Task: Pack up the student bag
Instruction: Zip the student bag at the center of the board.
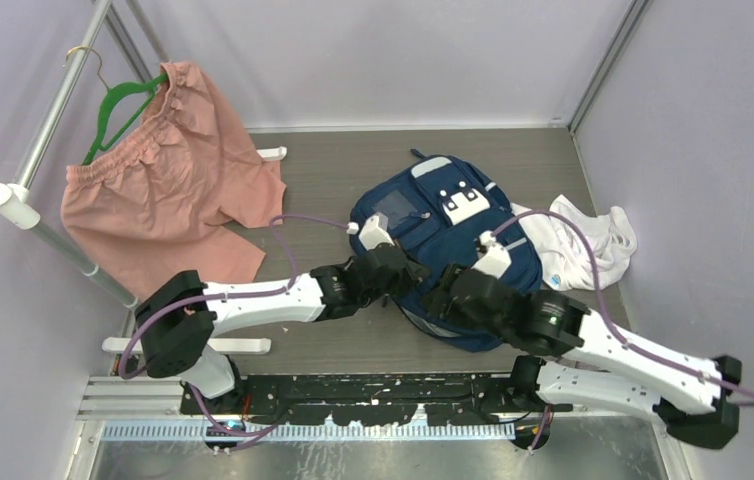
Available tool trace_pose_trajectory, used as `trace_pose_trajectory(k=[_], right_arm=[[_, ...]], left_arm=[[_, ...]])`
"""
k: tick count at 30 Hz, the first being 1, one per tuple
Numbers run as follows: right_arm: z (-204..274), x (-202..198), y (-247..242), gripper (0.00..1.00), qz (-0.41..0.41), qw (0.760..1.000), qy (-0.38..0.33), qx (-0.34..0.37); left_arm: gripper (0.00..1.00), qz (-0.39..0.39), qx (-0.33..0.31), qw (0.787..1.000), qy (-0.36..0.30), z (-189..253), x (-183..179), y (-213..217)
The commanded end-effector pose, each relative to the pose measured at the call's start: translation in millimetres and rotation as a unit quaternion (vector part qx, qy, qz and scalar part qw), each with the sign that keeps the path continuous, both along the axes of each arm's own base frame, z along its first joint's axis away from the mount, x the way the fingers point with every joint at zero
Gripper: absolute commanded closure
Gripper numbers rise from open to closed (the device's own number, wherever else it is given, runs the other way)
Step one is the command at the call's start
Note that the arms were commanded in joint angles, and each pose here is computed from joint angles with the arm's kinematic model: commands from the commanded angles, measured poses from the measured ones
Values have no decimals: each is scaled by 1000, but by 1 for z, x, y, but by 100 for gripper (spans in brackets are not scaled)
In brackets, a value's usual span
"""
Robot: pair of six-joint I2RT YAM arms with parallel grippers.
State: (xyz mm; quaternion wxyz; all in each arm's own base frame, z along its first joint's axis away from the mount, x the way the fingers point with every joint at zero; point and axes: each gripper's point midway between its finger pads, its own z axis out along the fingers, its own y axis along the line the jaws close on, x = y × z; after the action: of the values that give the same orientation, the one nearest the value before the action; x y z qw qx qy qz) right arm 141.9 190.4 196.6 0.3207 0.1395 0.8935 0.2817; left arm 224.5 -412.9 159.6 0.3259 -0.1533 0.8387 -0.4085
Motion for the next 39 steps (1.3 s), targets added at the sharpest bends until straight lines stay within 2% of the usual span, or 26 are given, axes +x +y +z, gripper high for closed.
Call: trace_pose_trajectory(k=[1,6,13,22,39], right_arm=[[7,16,-10,37,-86,994,-49,-55],[-3,12,-12,41,-97,991,-40,-85],[-43,4,-11,44,-117,990,-2,-76],[-53,13,-9,46,-149,986,-10,-77],[-79,16,-23,67,-168,975,-13,-142]], left_arm=[[100,-19,-51,997,-48,56,17,-18],[100,-41,-63,996,-48,56,14,-18],[100,-57,-73,995,-49,57,9,-17],[100,-72,-87,992,-49,61,4,-20],[100,-80,-100,991,-41,59,2,-26]])
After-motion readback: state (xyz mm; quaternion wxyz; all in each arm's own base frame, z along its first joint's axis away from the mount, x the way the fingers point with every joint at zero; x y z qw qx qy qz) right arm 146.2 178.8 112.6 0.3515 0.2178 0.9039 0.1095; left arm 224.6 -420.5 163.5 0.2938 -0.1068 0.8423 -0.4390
